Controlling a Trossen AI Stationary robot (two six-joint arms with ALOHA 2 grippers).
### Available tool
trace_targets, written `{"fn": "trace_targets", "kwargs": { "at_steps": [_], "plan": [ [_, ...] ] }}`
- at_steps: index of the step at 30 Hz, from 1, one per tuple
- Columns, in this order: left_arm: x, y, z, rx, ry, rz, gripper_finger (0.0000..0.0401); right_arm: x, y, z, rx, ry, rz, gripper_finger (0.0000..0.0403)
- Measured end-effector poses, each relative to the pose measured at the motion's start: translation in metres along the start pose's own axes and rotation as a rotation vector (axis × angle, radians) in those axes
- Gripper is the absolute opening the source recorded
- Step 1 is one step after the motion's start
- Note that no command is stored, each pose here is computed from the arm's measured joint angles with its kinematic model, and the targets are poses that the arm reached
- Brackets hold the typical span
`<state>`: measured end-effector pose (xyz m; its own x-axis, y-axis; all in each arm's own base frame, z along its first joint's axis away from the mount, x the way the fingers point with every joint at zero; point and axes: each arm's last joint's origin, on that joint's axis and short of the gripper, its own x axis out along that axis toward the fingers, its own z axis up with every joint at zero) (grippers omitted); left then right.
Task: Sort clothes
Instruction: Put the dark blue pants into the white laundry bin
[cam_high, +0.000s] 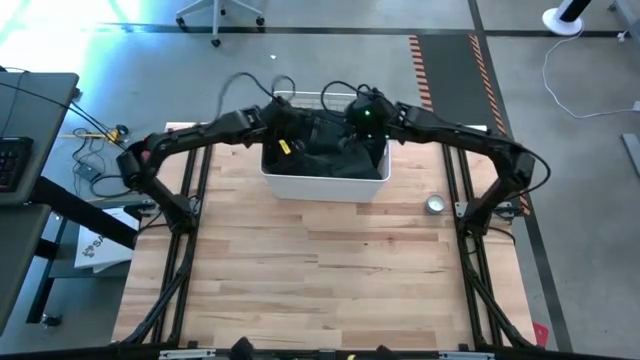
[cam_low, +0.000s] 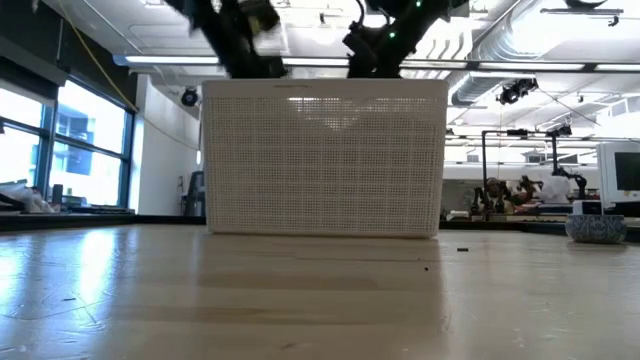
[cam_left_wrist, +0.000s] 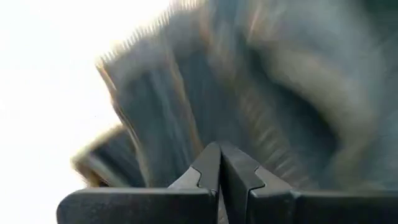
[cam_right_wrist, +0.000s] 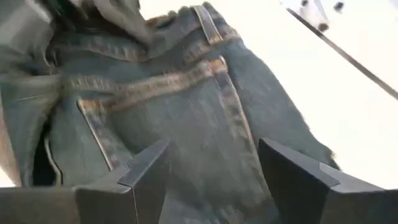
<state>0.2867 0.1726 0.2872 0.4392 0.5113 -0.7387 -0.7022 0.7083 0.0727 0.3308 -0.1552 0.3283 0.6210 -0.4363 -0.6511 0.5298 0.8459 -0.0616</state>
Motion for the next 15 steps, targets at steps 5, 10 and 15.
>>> {"fn": "trace_targets", "kwargs": {
  "at_steps": [5,10,15],
  "plan": [
    [-0.079,0.003,0.029,-0.048,-0.31,-0.089,0.0,0.045,-0.003,-0.013,0.062,-0.009,0.059,0.0238],
    [-0.132,0.005,0.025,-0.077,-0.44,-0.183,0.0,0.098,-0.007,-0.036,0.084,0.099,0.026,0.0238],
    [-0.142,0.004,0.006,-0.044,-0.33,-0.112,0.0,0.126,-0.015,-0.059,0.111,0.248,0.006,0.0238]
  ]
}}
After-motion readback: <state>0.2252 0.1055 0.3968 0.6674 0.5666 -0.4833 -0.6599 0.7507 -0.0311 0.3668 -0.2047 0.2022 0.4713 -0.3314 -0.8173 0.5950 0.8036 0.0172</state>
